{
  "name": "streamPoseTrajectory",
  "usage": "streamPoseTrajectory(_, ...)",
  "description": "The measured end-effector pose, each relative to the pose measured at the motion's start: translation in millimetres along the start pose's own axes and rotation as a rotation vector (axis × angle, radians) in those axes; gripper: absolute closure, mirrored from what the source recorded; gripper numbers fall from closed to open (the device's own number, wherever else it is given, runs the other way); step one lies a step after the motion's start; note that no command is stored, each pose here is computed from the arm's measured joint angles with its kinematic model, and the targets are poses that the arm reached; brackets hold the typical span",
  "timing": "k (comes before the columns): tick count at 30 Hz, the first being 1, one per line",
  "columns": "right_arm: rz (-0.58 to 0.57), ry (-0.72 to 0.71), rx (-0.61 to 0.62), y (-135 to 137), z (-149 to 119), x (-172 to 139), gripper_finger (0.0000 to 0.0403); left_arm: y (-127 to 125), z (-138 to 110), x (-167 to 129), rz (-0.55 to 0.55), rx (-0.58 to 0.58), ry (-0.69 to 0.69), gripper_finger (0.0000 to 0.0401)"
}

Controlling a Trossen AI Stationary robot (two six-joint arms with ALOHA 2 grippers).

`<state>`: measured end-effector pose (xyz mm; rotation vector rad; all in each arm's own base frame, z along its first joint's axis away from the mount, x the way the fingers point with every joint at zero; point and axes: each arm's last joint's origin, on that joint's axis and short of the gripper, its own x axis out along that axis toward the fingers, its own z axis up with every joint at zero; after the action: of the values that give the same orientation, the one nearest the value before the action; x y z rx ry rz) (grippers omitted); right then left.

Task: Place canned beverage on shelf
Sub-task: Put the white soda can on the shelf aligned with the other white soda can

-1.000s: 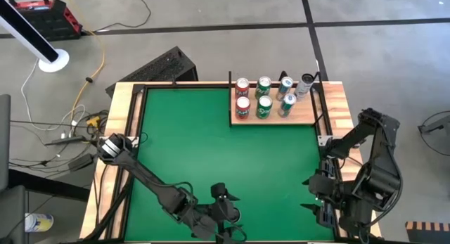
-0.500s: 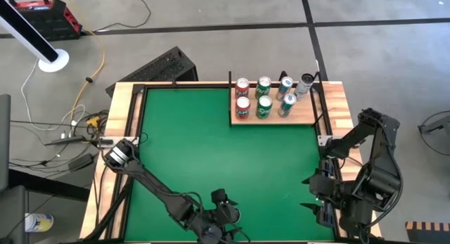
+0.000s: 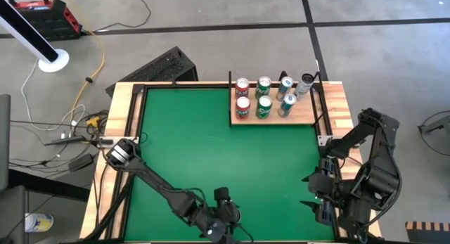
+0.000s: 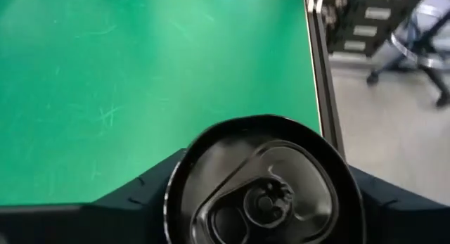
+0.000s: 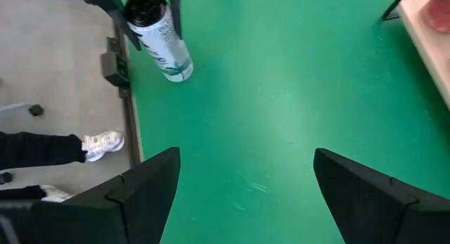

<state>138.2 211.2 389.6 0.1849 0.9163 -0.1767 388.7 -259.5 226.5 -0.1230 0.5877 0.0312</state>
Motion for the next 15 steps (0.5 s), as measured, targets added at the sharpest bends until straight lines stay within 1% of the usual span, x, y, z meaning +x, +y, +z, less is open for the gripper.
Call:
streamPoseTrajectory(1,-0.01,0.002,-0.001,-1,1,1,0.0051,1,3,0,-0.007,0.023,0.007,0.0168)
streamPoseTrajectory(3,-0.026,0.006,-0.003,-3,2,2,0.0051,7,13,1,-0.009,0.068,0.015,0.0168)
streamPoseTrajectory(6,-0.042,0.009,0.009,-6,5,4,0.0051,22,40,-2,0.015,0.123,0.009,0.0168)
streamPoseTrajectory(9,-0.064,0.016,0.034,-10,11,8,0.0057,48,75,-3,0.037,0.175,-0.011,0.0168)
streamPoseTrajectory(12,-0.1,0.038,0.056,-17,18,13,0.0069,81,99,6,-0.018,0.224,-0.011,0.0168)
streamPoseTrajectory(15,-0.113,0.049,0.073,-22,24,16,0.0082,121,113,17,-0.077,0.259,-0.007,0.0168)
